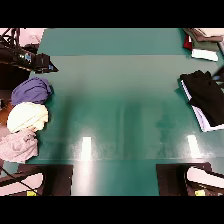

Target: Fold the shirts.

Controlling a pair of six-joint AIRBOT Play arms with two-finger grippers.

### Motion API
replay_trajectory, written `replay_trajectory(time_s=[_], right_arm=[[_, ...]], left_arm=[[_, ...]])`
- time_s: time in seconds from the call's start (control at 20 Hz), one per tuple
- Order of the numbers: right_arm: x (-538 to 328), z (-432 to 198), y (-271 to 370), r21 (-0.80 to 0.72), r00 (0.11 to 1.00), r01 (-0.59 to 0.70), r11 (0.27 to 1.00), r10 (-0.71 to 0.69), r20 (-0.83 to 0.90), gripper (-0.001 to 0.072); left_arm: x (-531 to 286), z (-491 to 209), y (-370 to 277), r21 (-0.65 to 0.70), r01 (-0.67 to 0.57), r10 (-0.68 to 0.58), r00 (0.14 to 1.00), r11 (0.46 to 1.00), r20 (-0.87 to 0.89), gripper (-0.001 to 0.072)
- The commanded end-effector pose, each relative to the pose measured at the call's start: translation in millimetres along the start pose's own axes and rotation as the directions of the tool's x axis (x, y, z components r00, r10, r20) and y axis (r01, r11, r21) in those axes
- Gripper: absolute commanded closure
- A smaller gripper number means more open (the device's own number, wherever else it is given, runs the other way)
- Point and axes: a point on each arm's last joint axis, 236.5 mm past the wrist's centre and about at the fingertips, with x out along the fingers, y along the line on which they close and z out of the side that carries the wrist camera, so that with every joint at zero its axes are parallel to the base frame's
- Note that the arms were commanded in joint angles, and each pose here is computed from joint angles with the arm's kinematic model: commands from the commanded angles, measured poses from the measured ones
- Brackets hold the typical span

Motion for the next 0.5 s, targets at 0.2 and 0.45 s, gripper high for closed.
replay_trajectory(time_s=[0.2,0.45], right_arm=[[54.8,-74.1,174.5,-0.524,0.973,-0.211,0.825,0.128,-0.191,0.0689],[64.4,-97.1,212.7,-0.6,0.965,-0.252,0.759,0.153,-0.211,0.0689]], left_arm=[[0.0,3.3,0.9,-0.001,-0.003,0.003,1.0,1.0,0.014,0.0682],[0.0,3.3,0.9,-0.001,-0.003,0.003,1.0,1.0,0.014,0.0682]])
